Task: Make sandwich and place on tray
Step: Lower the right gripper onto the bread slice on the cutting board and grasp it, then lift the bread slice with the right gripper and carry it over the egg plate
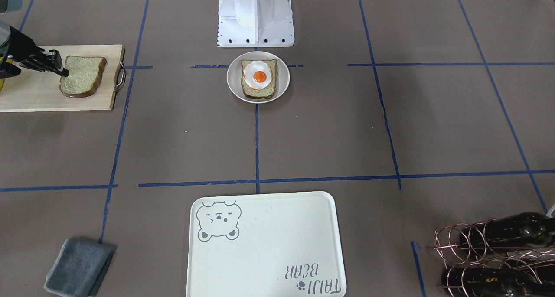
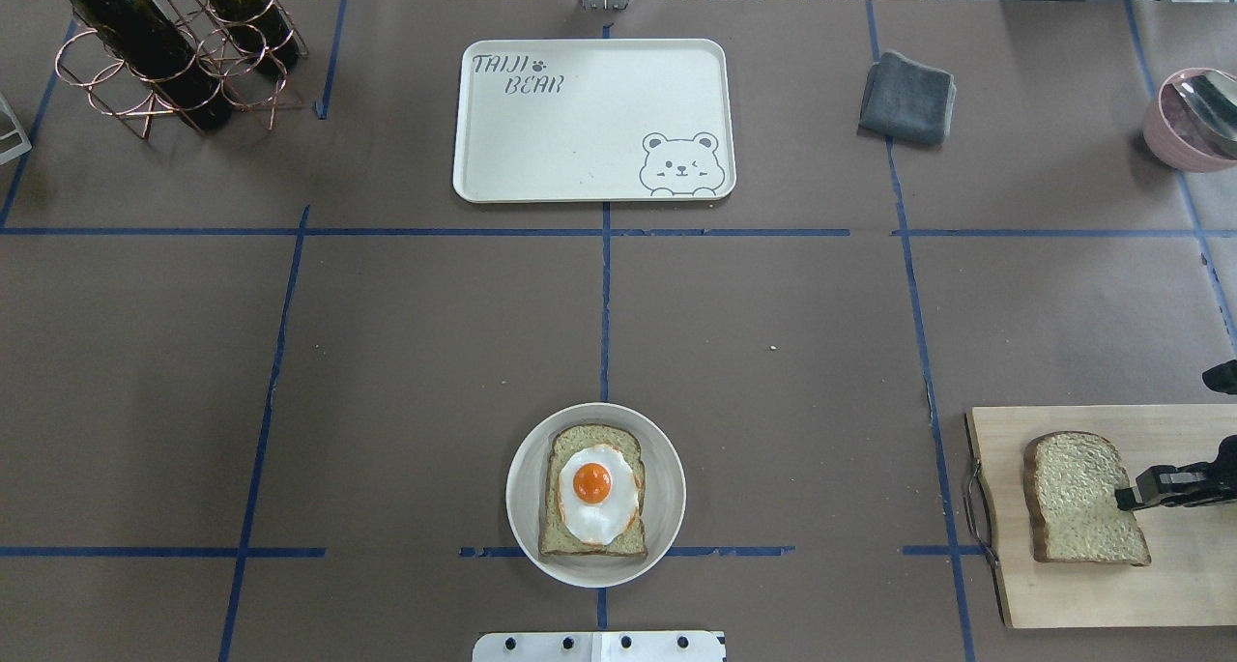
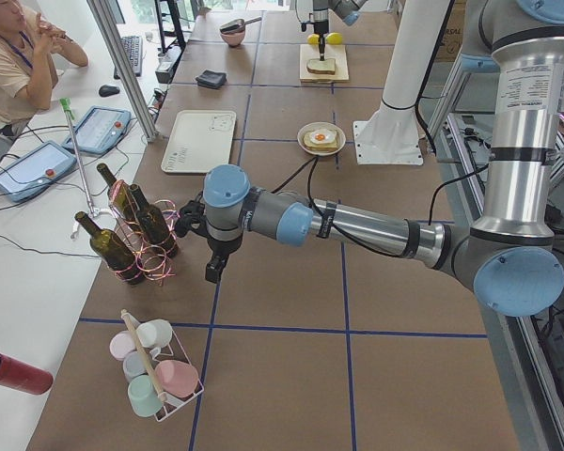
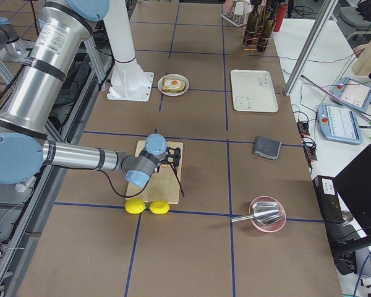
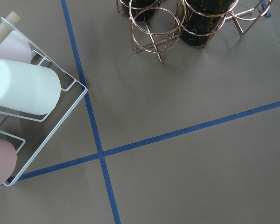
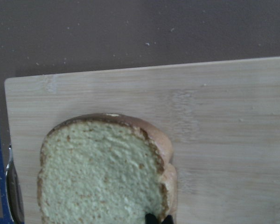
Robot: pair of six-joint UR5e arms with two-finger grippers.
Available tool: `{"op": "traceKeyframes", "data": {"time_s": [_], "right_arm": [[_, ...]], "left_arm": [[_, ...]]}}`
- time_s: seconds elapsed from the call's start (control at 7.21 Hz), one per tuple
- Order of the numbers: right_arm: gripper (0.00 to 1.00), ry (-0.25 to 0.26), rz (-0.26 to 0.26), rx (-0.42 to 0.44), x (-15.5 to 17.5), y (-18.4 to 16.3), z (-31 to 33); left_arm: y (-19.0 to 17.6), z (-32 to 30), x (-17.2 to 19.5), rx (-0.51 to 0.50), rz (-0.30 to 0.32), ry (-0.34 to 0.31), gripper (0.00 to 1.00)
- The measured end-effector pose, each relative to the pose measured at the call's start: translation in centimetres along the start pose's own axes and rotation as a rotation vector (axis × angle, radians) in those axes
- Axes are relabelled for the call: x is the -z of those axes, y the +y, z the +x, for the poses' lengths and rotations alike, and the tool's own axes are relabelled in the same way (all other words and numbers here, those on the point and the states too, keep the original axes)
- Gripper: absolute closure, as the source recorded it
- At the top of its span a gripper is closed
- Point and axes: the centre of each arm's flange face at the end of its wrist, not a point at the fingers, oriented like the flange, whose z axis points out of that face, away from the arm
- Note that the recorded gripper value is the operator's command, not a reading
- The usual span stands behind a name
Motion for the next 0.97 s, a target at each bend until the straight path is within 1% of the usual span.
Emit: {"op": "traceKeyframes", "data": {"time_s": [0.14,0.28,0.42,0.55,0.69,0.83,0.97], "right_arm": [[1.00,-0.014,0.004,0.004,0.4,0.1,-0.5],[1.00,-0.046,0.007,0.001,1.1,0.1,-1.9],[1.00,-0.099,0.008,-0.017,2.0,0.0,-4.5],[1.00,-0.168,0.013,-0.044,2.5,-0.8,-7.6],[1.00,-0.247,0.015,-0.074,2.6,-2.3,-11.7],[1.00,-0.322,0.005,-0.099,2.2,-4.0,-16.4],[1.00,-0.388,-0.020,-0.119,1.2,-5.3,-21.7]], "left_arm": [[0.0,0.0,0.0,0.000,0.000,0.000,0.00],[0.0,0.1,0.0,-0.001,0.001,0.007,0.00],[0.0,0.3,0.0,0.000,0.001,0.023,0.00],[0.0,0.4,0.1,0.000,0.001,0.038,0.00],[0.0,0.4,0.1,0.001,0.000,0.049,0.00],[0.0,0.5,0.0,0.002,0.000,0.055,0.00],[0.0,0.5,0.0,0.002,-0.001,0.058,0.00]]}}
